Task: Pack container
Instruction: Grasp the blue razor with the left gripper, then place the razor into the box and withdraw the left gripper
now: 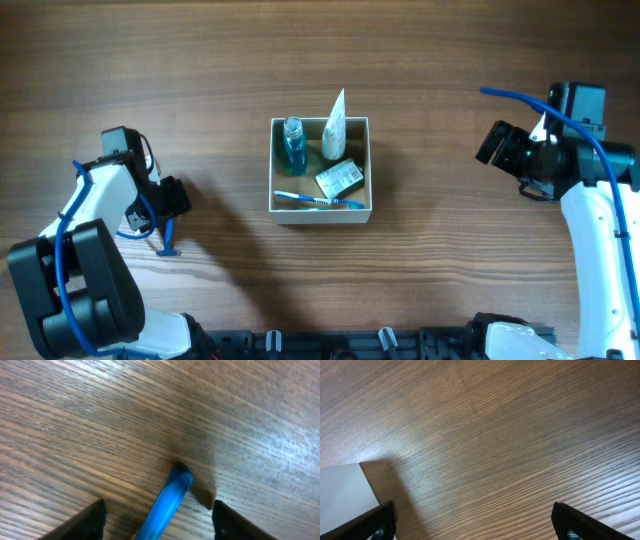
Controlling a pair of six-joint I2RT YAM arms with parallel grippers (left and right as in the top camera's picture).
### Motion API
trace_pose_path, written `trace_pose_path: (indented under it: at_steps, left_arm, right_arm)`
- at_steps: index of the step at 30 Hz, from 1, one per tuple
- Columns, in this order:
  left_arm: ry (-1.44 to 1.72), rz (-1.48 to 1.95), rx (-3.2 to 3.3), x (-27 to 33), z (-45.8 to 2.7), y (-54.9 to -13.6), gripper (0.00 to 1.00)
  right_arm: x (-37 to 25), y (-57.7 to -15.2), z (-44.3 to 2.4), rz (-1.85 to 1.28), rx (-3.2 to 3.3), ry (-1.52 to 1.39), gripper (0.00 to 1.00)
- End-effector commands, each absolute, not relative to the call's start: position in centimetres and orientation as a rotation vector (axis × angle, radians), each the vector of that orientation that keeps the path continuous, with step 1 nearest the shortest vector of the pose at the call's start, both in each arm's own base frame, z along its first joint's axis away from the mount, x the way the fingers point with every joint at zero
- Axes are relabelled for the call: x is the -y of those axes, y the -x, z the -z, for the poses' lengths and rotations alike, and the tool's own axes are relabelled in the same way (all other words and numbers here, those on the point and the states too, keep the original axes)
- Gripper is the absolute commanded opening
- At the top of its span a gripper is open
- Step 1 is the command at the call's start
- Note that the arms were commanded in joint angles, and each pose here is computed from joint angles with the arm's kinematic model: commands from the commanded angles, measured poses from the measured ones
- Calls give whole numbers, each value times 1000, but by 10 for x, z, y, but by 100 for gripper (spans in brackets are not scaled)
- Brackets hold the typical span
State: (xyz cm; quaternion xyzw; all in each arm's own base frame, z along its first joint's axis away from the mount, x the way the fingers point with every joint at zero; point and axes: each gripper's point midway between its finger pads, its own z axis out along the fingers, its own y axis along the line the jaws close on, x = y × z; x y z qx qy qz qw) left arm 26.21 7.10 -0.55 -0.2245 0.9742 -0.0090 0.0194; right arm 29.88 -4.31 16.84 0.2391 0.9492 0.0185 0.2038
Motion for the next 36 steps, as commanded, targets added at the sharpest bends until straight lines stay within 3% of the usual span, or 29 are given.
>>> trace_pose_path:
  at_steps: [1,4,13,19,24,30,36]
  left_arm:
    - [713,92,-3087,-60,22,-245,49]
    - [713,92,-3087,-60,22,-244,30]
    - [725,92,-3085,-60,22,-244,4]
    - [723,116,-3079,-58,21,-246,4]
    - [674,244,-2980,-51,-15,-279,4]
    - [78,353,-2699,-2,-140,-328,4]
    - [-714,279,-2334,94,-218,-308,4]
  right_arm:
    - [43,-298,-166,-58,-2664,-658,100]
    - [43,-297,-165,-57,-2667,-661,100]
    - [42,-294,-164,-56,-2680,-665,100]
    - [42,-294,-164,-56,-2680,-665,100]
    - [42,-295,-164,-56,-2677,-664,100]
    - [42,-295,-165,-56,-2676,-662,100]
    - [43,-297,-165,-57,-2669,-660,100]
